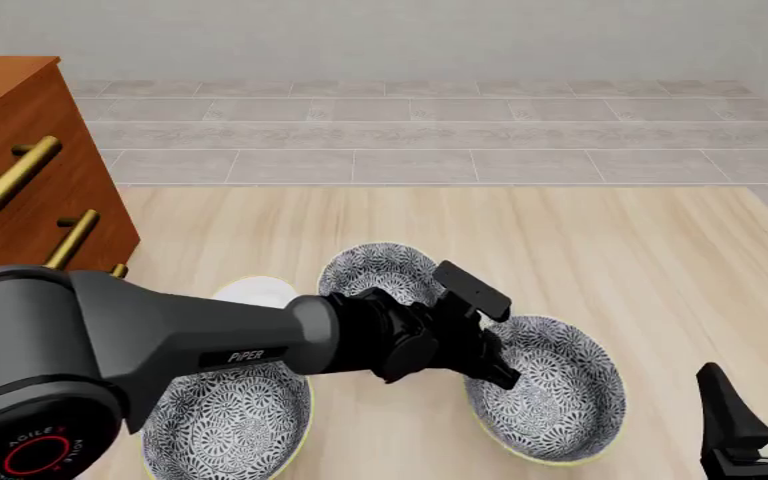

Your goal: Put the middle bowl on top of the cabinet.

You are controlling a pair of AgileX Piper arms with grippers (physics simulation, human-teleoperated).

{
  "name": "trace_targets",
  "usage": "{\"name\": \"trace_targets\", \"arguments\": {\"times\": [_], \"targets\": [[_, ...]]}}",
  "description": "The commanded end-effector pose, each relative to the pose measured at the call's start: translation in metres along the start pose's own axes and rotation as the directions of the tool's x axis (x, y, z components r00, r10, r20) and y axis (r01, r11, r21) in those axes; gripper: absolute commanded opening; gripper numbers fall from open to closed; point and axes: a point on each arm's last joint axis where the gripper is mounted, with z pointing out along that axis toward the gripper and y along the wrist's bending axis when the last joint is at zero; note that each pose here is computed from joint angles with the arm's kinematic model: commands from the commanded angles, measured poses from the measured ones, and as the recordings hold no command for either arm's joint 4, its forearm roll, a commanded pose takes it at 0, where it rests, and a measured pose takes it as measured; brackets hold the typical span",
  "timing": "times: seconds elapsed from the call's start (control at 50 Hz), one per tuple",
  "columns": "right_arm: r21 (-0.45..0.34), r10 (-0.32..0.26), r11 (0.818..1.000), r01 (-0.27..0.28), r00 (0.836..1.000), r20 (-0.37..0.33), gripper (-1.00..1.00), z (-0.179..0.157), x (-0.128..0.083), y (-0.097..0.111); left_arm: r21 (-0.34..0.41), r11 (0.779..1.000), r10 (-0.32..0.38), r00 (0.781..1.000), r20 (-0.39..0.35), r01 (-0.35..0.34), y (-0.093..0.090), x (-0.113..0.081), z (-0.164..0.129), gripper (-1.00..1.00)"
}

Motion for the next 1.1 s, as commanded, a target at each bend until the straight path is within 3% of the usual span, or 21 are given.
{"name": "trace_targets", "arguments": {"times": [0.02, 0.64, 1.1], "targets": [[0.001, 0.0, 1.0, 0.0, 1.0, 0.002, 1.0, 0.0, 0.0, 0.0, 0.0, 1.0, 0.027, 0.999, -0.022, -0.027, -0.001, 0.007, 0.002, -1.0], [0.001, -0.002, 1.0, 0.002, 1.0, 0.006, 1.0, 0.0, 0.0, 0.0, 0.022, 0.999, 0.033, 0.999, 0.038, -0.034, -0.012, -0.005, -0.033, -1.0], [0.004, -0.005, 1.0, 0.005, 1.0, 0.016, 1.0, 0.0, -0.001, 0.0, 0.035, 0.999, 0.028, 0.992, 0.126, -0.033, -0.014, -0.019, -0.081, -1.0]]}}
